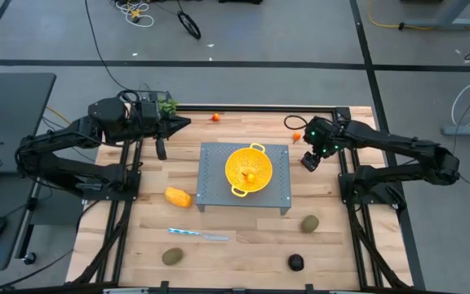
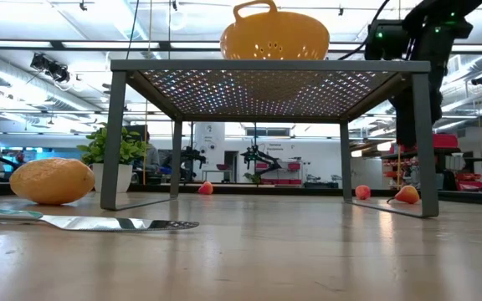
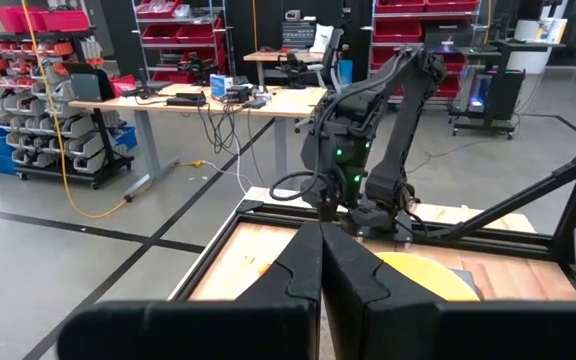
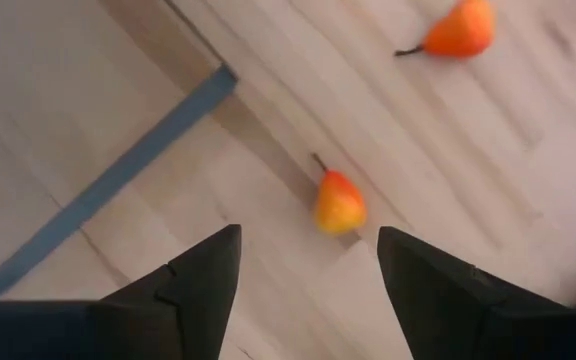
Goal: Pick & Place Fruit
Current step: Put the right bottom pear into the strainer bowl on the shelf
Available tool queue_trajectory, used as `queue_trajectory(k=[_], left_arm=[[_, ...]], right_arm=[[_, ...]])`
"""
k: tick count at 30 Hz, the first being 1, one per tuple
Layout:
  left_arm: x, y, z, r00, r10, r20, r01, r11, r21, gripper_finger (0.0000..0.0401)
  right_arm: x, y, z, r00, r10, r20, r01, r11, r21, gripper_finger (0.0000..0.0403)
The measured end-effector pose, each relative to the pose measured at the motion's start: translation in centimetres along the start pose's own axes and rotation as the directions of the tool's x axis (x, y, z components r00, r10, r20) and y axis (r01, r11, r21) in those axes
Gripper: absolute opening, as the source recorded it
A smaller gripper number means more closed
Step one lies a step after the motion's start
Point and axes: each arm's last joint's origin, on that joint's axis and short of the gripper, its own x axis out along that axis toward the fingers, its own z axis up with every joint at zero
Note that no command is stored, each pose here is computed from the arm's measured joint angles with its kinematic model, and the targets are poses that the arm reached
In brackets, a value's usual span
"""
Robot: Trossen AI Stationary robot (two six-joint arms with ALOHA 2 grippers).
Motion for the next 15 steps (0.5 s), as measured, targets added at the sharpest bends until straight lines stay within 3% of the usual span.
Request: queue_trajectory(k=[15], left_arm=[[0.0,0.0,0.0,1.0,0.0,0.0,0.0,1.0,0.0,0.0004]], right_arm=[[3.4,-0.4,-1.3,0.999,0.017,0.035,-0.017,1.0,0.004,0.0246]])
